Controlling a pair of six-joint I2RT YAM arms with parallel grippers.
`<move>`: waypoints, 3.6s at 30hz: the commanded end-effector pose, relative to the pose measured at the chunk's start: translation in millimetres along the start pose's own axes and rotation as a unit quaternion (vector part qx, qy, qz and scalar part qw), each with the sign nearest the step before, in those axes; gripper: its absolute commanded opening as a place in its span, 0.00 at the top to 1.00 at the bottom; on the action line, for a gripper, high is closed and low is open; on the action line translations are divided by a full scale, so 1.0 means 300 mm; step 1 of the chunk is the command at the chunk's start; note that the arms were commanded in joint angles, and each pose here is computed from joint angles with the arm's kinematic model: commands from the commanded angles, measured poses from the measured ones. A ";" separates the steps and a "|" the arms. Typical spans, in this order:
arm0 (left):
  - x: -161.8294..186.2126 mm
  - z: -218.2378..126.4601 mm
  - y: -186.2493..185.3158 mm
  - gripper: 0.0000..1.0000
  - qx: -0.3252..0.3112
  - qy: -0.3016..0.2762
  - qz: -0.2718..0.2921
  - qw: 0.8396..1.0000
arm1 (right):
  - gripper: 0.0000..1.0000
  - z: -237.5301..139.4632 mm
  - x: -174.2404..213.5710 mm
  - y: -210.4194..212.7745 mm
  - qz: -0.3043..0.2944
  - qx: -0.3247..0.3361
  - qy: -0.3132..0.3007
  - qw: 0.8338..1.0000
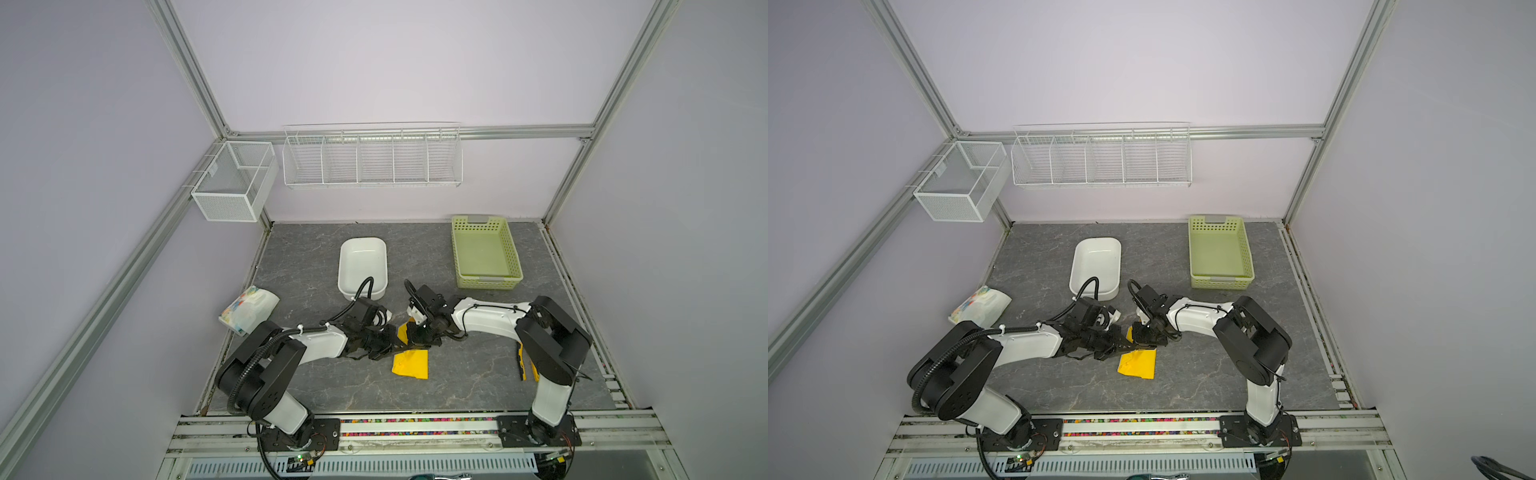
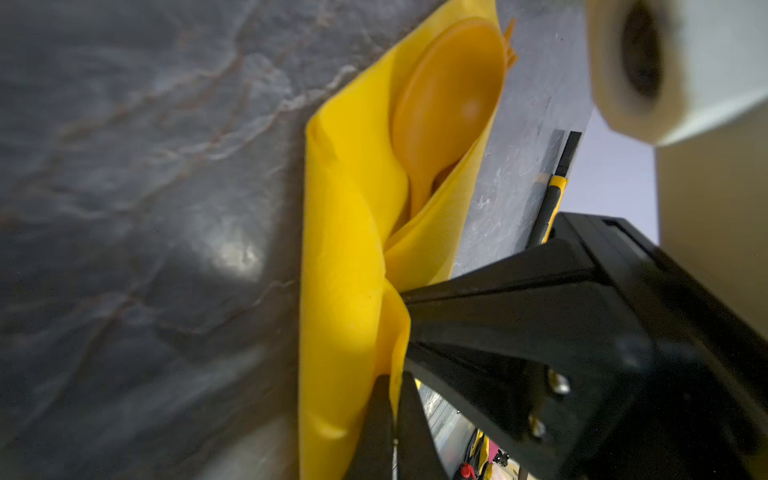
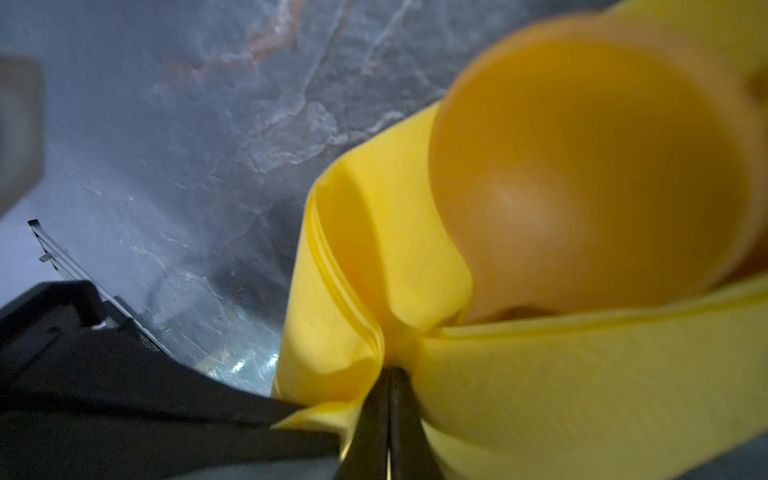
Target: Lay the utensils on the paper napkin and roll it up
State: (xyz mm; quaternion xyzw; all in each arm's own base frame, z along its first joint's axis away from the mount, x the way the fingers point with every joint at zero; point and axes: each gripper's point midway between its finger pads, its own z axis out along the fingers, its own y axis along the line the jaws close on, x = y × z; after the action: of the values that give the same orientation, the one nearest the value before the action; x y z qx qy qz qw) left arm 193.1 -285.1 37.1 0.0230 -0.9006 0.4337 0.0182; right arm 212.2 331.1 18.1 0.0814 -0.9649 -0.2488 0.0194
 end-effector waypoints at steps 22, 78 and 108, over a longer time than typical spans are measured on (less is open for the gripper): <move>-0.003 0.038 0.116 1.00 -0.062 -0.006 -0.030 0.998 | 0.92 -0.136 0.093 -0.021 0.001 0.016 -0.018 1.000; 0.022 -0.021 -0.045 1.00 -0.017 -0.027 0.013 0.999 | 0.93 -0.044 0.281 -0.173 0.023 0.050 0.012 0.998; 0.005 0.137 -0.184 1.00 0.011 0.017 0.020 1.000 | 0.93 -0.028 0.288 -0.173 0.016 0.043 0.012 0.999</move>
State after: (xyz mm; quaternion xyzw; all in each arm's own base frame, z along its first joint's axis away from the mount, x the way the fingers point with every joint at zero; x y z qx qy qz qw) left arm 186.1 -338.7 44.4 -0.0017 -0.9043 0.4257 0.0319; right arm 141.0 282.9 19.1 0.0767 -0.9666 -0.2436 0.0234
